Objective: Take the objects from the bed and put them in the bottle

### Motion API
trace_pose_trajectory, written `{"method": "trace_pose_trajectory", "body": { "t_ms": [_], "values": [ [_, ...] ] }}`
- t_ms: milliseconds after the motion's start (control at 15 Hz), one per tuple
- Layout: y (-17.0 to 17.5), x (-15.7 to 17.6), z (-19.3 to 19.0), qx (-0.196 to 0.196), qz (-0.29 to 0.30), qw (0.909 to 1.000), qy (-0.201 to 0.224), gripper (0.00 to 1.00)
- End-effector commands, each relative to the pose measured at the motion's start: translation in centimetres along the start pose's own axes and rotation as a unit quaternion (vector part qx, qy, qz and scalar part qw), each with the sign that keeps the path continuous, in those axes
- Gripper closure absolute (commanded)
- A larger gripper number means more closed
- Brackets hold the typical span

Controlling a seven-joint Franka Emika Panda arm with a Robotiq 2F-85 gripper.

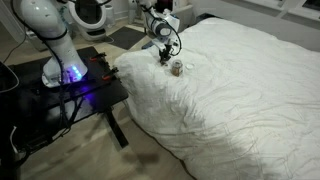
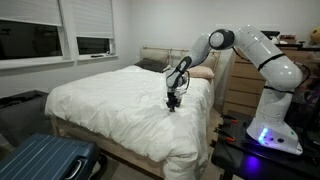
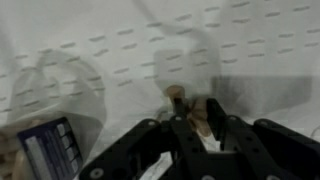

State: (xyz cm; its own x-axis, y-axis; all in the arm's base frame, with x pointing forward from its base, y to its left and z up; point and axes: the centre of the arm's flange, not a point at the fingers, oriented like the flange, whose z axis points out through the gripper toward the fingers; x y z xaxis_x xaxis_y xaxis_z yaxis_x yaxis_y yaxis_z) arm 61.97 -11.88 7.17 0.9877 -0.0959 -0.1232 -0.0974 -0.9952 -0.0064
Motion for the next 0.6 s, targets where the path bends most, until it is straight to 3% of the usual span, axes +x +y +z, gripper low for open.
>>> {"method": "trace_pose_trajectory", "body": {
  "t_ms": [0,533],
  "values": [
    [0.0,0.7,-0.7,-0.014,-0.005,0.9999,0.003,0.98],
    [-1.9,-0.2,-4.9,-0.002,-0.019,0.9998,0.007,0.99]
  ]
}}
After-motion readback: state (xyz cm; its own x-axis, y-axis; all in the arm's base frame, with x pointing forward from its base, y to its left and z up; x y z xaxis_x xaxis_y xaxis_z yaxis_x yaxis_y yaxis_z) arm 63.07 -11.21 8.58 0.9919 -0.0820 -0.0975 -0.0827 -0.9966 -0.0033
